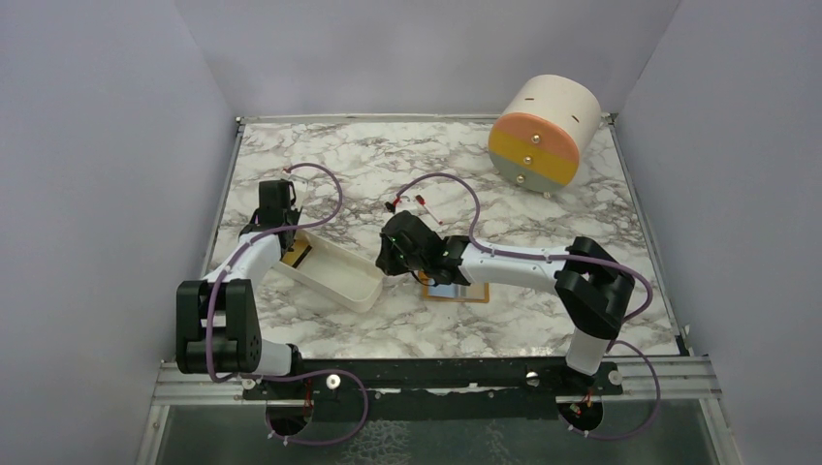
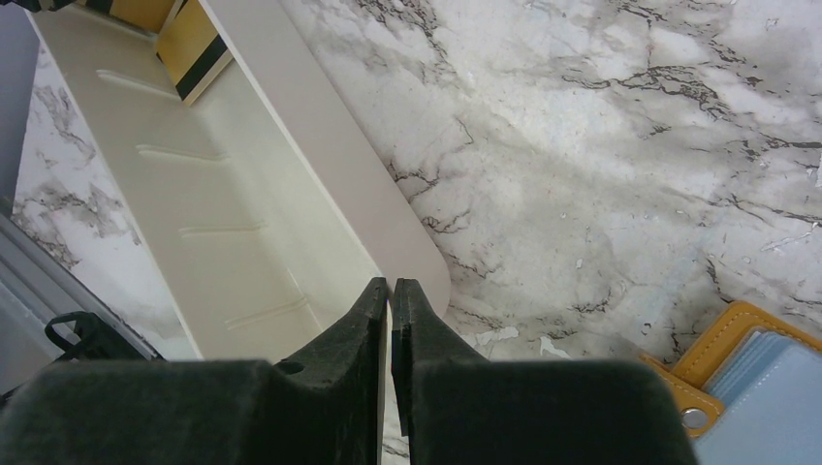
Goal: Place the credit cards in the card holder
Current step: Pick up the credit card from the storage box.
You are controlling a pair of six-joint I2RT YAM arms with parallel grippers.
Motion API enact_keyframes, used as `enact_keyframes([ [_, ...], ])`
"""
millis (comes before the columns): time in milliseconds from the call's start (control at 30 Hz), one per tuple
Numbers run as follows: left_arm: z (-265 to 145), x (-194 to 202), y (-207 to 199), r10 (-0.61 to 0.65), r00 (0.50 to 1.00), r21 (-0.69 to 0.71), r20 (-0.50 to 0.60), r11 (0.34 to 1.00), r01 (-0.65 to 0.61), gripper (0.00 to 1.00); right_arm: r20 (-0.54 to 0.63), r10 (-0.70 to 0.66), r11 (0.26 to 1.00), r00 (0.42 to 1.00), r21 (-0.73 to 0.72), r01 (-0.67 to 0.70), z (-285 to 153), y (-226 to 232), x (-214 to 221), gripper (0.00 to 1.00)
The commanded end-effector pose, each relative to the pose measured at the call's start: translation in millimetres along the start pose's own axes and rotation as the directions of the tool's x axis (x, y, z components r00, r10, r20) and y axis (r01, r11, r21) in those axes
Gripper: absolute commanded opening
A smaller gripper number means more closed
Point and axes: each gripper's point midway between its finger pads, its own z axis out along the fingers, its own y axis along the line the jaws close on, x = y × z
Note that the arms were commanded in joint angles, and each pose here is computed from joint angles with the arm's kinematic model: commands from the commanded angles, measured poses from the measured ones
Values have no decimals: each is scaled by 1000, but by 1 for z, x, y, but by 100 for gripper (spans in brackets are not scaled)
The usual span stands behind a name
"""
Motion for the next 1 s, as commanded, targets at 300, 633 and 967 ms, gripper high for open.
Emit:
enact_keyframes([
  [300,-10,-14,16,8,999,-58,51,998,-6,30,-23,-23,995,999,100,25,-4,-31,10,6],
  [633,-21,-21,5,-15,998,26,66,1000,13,0,-34,-19,997,999,80,22,-3,-27,13,5],
  [967,-61,-45,8,-177,974,76,142,983,167,0,-32,-40,998,999,51,42,-12,-16,0,16],
])
